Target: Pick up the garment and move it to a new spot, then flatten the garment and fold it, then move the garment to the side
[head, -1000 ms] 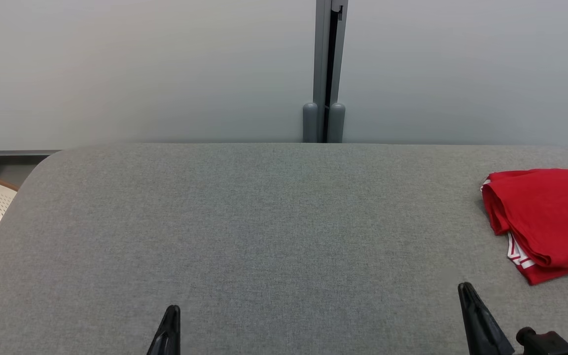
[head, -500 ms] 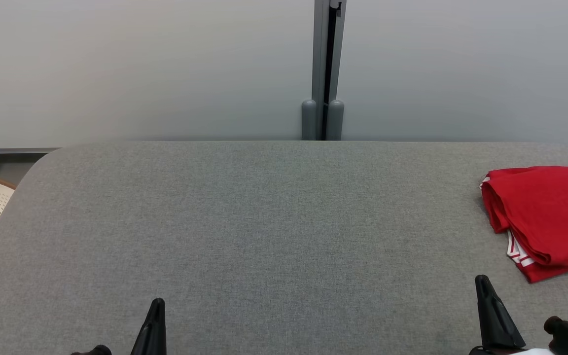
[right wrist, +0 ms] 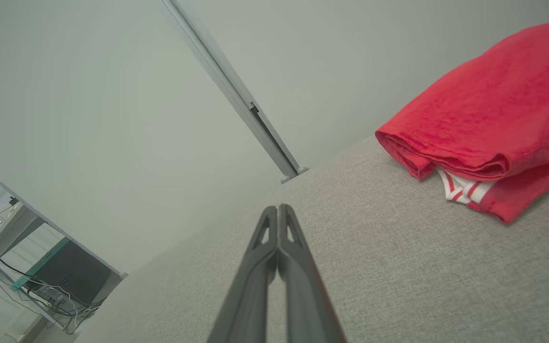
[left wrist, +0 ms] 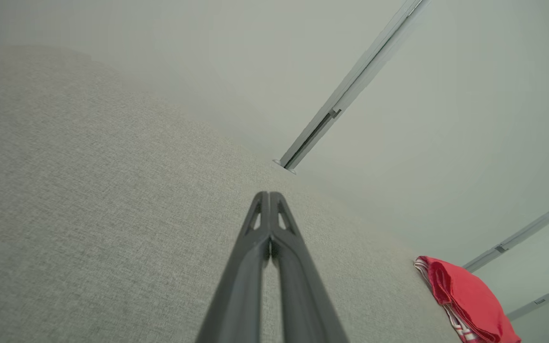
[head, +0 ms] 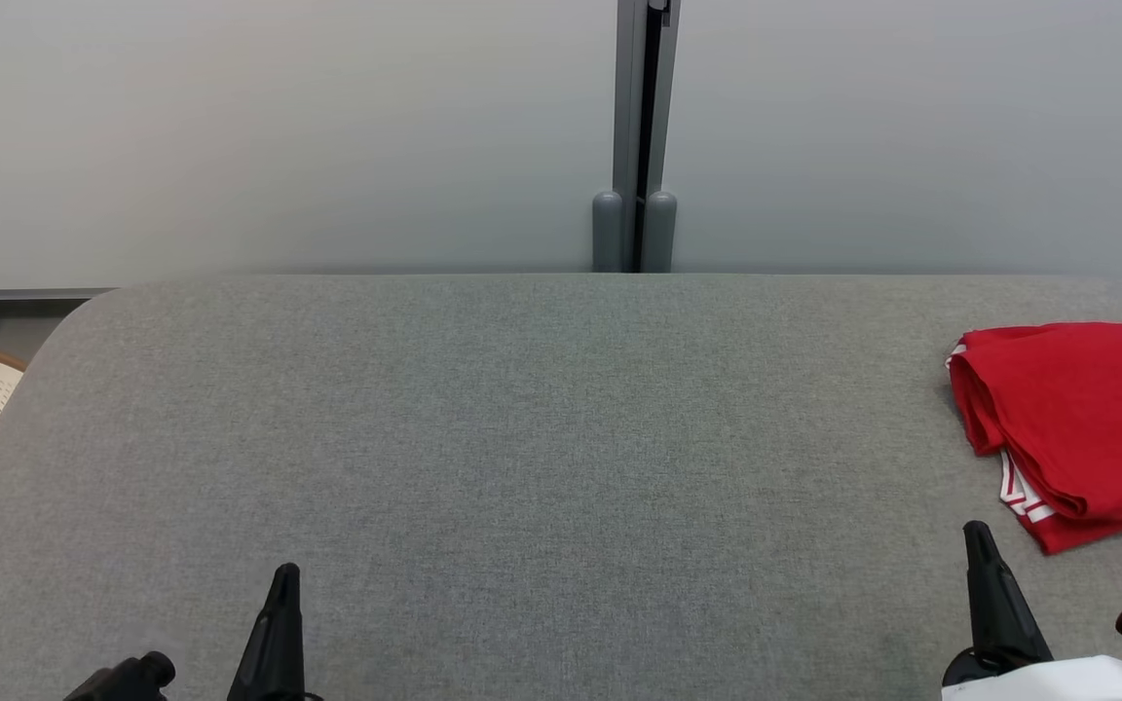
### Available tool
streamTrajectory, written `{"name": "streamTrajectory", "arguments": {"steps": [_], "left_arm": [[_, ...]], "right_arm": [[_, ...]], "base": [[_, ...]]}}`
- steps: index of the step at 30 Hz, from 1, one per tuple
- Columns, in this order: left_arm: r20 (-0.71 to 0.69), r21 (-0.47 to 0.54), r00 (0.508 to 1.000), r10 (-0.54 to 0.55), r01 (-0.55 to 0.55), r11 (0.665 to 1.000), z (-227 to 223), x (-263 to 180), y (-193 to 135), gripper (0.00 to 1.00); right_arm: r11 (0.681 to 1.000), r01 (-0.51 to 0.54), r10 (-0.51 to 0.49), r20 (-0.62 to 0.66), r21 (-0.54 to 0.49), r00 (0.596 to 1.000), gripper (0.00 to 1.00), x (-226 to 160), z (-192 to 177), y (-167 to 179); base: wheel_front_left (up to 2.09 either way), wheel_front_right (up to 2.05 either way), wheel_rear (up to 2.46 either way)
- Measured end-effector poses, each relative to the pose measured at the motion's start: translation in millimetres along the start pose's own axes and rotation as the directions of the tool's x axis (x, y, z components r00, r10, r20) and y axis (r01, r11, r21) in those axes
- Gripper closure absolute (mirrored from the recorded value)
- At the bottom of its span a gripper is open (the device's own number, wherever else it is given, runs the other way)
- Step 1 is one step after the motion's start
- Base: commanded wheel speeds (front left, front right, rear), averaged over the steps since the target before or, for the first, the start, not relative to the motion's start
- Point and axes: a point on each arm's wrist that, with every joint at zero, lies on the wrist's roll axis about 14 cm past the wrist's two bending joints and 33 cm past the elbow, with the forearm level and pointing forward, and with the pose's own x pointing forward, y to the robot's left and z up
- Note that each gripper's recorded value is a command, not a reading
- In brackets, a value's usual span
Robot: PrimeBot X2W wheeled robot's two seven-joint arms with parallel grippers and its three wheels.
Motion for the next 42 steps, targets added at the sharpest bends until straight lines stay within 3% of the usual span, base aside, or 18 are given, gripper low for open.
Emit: {"name": "streamTrajectory", "arguments": {"steps": [20, 42], "left_arm": [[-0.013, -0.254, 1.0, 0.01, -0.013, 0.967, 8.2, 17.8, 4.9, 1.0], [-0.016, -0.46, 1.0, 0.005, -0.012, 0.888, 16.3, 33.0, 7.7, 1.0]], "right_arm": [[0.964, 0.04, -0.046, 0.018, 0.262, 0.999, 1.0, 11.5, 12.7, -10.1], [0.875, 0.046, -0.069, 0.03, 0.481, 0.997, 1.0, 20.8, 22.8, -15.8]], "base": [[0.0, 0.0, 0.0], [0.0, 0.0, 0.0]]}}
